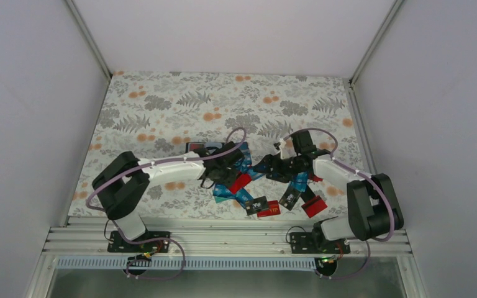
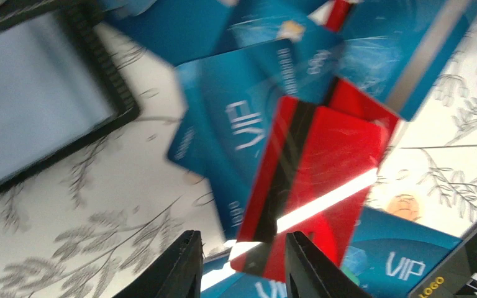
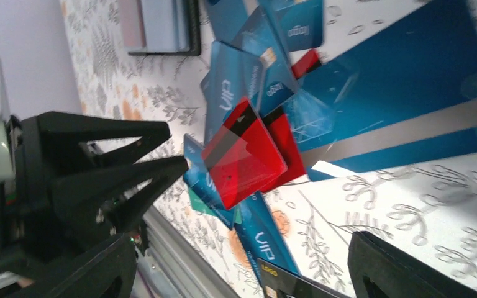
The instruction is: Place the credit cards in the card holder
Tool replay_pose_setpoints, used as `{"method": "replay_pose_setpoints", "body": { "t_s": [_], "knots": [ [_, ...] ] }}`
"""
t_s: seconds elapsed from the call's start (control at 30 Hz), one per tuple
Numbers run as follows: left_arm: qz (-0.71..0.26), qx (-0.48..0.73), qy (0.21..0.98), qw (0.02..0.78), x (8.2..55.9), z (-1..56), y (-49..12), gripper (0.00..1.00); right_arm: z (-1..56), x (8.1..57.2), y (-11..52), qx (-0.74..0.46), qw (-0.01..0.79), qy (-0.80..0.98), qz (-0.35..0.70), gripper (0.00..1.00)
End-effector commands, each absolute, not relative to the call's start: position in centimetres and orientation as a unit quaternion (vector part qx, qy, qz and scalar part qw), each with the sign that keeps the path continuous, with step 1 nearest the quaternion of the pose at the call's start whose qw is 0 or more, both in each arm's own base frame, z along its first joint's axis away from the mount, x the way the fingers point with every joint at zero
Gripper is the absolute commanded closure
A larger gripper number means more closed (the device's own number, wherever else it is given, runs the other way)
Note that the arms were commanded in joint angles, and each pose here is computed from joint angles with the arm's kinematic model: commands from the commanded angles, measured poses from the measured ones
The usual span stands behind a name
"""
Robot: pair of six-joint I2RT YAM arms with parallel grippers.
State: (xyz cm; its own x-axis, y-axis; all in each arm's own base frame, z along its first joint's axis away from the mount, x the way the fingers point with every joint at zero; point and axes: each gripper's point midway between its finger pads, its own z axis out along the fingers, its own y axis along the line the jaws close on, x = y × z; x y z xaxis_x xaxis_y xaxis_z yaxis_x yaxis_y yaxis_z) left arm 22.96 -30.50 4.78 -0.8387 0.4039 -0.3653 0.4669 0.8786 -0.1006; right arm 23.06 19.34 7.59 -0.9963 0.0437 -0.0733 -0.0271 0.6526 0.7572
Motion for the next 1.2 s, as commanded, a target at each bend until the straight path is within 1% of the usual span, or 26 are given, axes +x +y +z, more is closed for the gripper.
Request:
{"method": "replay_pose_setpoints", "body": {
  "t_s": [0.0,0.17,0.23,0.4,0.7,0.93,1.17],
  "knots": [
    [-0.136,0.202,0.955,0.169,22.8,5.5,-29.8,0.70,8.5,23.0,21.6,-0.030,0.038,0.880,0.472,0.15],
    [-0.145,0.192,0.958,0.158,22.4,4.4,-29.1,0.84,7.9,22.6,22.8,-0.053,0.025,0.872,0.486,0.21],
    [-0.145,0.189,0.959,0.157,22.5,4.1,-28.9,0.87,7.6,22.4,23.2,-0.063,0.021,0.871,0.488,0.22],
    [-0.145,0.188,0.959,0.154,22.6,3.7,-28.8,0.89,6.5,22.1,23.8,-0.074,0.012,0.871,0.485,0.24],
    [-0.141,0.192,0.961,0.139,22.1,2.7,-28.6,0.92,5.3,22.6,24.0,-0.075,0.011,0.877,0.474,0.25],
    [-0.146,0.195,0.961,0.128,21.5,2.5,-28.3,0.92,4.5,22.8,24.0,-0.073,0.007,0.881,0.467,0.25],
    [-0.136,0.201,0.964,0.110,20.9,1.0,-28.0,0.93,4.5,23.1,24.1,-0.075,0.006,0.882,0.466,0.25]
  ]
}}
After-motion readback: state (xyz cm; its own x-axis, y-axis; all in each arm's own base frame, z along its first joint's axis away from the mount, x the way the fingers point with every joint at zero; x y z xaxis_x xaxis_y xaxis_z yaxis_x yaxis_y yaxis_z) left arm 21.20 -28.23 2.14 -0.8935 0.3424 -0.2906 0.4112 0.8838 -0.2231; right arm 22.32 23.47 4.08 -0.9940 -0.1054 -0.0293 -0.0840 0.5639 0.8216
